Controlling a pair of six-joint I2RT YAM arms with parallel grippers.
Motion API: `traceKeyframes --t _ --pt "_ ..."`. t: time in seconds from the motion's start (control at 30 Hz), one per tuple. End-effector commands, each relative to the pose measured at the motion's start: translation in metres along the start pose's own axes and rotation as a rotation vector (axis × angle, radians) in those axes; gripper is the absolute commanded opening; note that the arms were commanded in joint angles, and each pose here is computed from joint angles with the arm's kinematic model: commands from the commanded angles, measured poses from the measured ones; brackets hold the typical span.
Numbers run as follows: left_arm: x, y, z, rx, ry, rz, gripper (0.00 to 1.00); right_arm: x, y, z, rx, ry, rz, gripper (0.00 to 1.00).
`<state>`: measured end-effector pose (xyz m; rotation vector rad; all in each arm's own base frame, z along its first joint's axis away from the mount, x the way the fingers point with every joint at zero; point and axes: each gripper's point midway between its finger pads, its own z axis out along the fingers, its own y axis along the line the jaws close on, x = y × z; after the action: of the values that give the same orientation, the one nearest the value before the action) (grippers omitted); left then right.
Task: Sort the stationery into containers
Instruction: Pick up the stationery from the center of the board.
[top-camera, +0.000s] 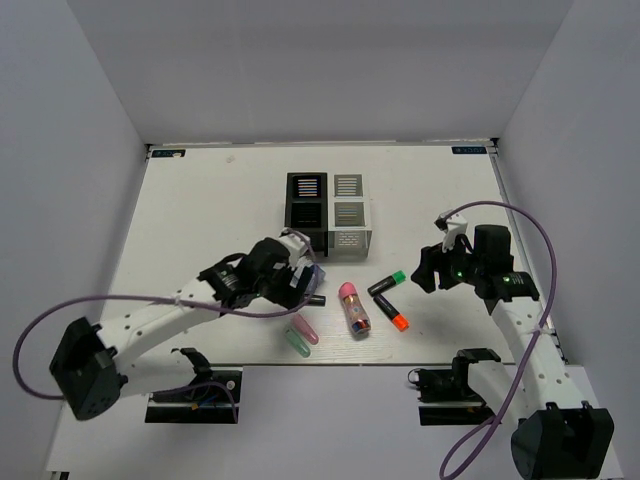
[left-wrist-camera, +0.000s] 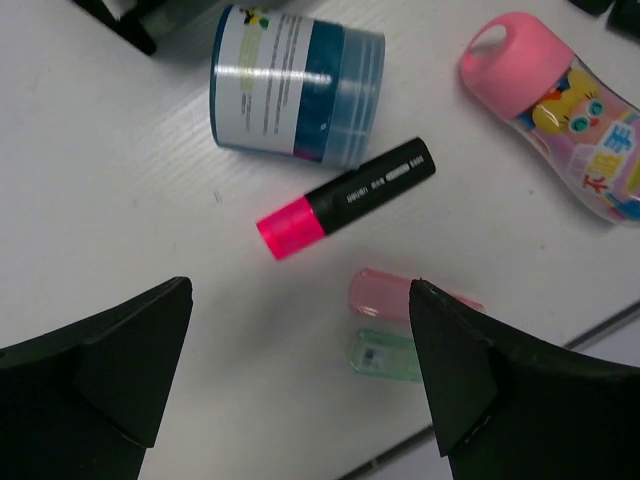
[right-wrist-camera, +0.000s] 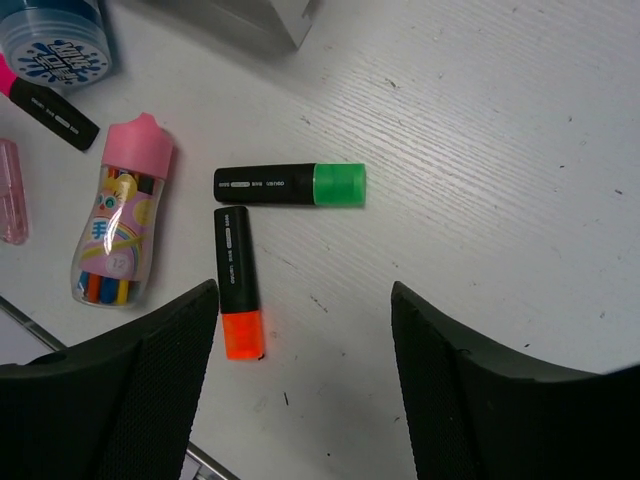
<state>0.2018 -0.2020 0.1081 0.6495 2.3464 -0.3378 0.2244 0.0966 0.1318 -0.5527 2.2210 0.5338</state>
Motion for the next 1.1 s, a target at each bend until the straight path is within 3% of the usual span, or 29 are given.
traceKeyframes --t 0.0,0.17,0.4,0.9,0.93,1.03,1.07 --pt "-0.035 0.0 0.01 -0.029 -0.066 0.167 1.0 -0.015 0.006 -0.006 -0.025 -0.02 -0.016 0.72" --pt "-0.053 -0.006 0.04 -0.072 -0.029 0.262 1.0 -0.015 0.006 -0.006 -0.026 -0.01 -0.011 0.74" --pt "-0.066 -0.008 0.06 -0.082 -0.001 0.251 1.0 -0.016 0.007 -0.008 -0.028 -0.013 -0.01 0.75" --pt "-0.037 0.017 0.101 -0.124 0.11 0.169 0.98 -0.014 0.009 -0.007 -0.041 -0.006 -0.011 0.76" --pt "-0.039 0.017 0.099 -0.12 0.102 0.157 0.95 -0.015 0.008 -0.007 -0.038 -0.009 -0.011 0.76" --pt "-0.037 0.005 0.096 -0.049 0.09 0.139 0.41 -0.014 0.009 -0.007 -0.041 -0.008 -0.017 0.74" --pt "-0.033 0.002 0.095 -0.029 0.097 0.12 0.15 -0.014 0.009 -0.007 -0.046 -0.005 -0.022 0.67"
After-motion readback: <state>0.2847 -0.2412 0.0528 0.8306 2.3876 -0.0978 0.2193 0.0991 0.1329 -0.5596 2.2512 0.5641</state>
